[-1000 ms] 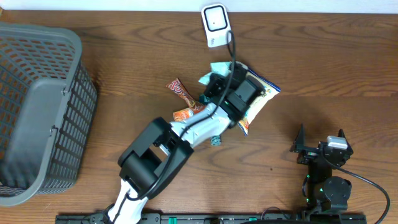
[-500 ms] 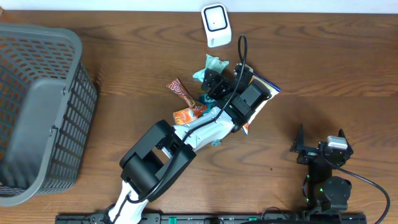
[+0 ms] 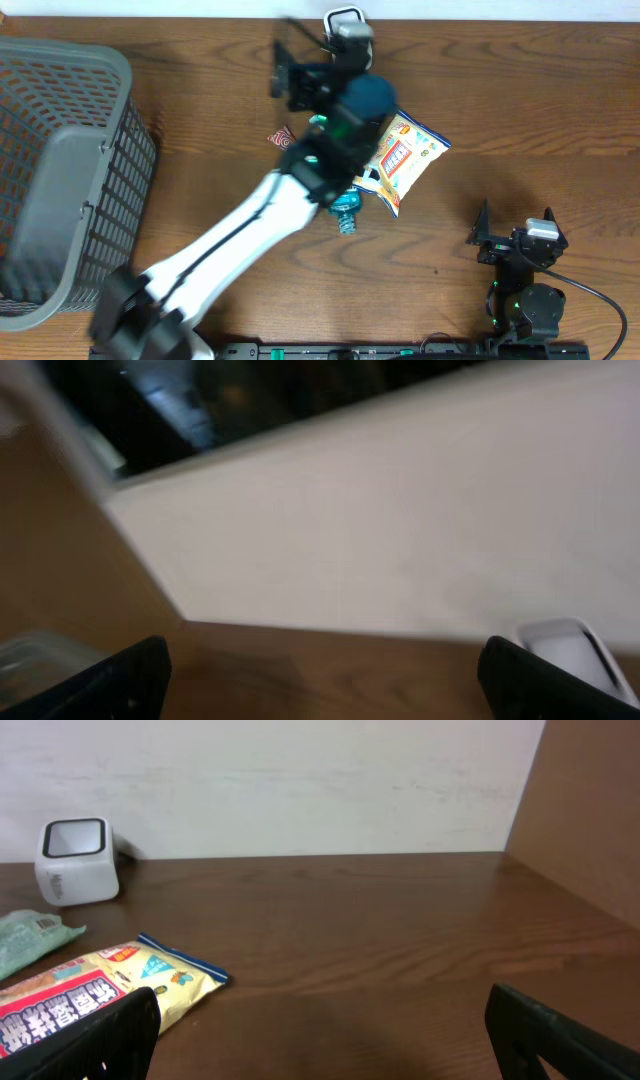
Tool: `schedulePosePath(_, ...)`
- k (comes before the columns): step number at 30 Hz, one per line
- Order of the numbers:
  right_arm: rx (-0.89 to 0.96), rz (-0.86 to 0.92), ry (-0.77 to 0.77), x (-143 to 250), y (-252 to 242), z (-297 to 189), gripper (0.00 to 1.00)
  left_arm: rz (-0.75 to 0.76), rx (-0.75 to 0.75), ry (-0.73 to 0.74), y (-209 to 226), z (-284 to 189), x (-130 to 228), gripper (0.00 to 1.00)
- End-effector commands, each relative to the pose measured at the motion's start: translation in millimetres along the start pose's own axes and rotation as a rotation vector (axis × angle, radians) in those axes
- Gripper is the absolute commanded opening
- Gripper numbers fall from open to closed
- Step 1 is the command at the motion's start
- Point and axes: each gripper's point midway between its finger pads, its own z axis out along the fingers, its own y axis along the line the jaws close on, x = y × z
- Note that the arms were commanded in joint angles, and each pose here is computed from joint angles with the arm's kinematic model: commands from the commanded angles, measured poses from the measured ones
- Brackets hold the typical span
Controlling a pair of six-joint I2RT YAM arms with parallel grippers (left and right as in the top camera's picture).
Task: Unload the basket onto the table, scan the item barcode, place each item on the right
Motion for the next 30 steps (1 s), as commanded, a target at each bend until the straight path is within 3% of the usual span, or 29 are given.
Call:
schedulePosePath(1,0.004,-0.016,-0.002,-0.1,-0.3,-0.3,0.99,-0.086,-0.098,-0.024,67.6,0.2,-32.1,0.98)
schedulePosePath(4,0.004,-0.016,-0.002,-0.1,-0.3,-0.3,0.99,-0.133,-0.156,-0.036,120.9,-0.7,-46.5,0.98)
schedulePosePath(8,0.004,-0.016,-0.002,-0.1,-0.3,-0.3,0.99,-0.114,-0.129,-0.071,167.3,-12.2,-64.0,0.98)
schedulePosePath(17,0.004,-0.016,-0.002,-0.1,-0.3,-0.3,0.99,-0.207,-0.16,-0.187,269.2,-79.7,-97.4,0.98)
schedulePosePath(23,0.004,-0.016,-0.002,-0.1,-0.3,-0.3,0.99,-0.231,-0.015,-0.261,296.4,-117.7,-98.8,0.98)
schedulePosePath(30,0.004,-0.016,-0.002,-0.1,-0.3,-0.3,0.99,-0.222,0.241,-0.335,278.6,-145.6,-100.5,0.98)
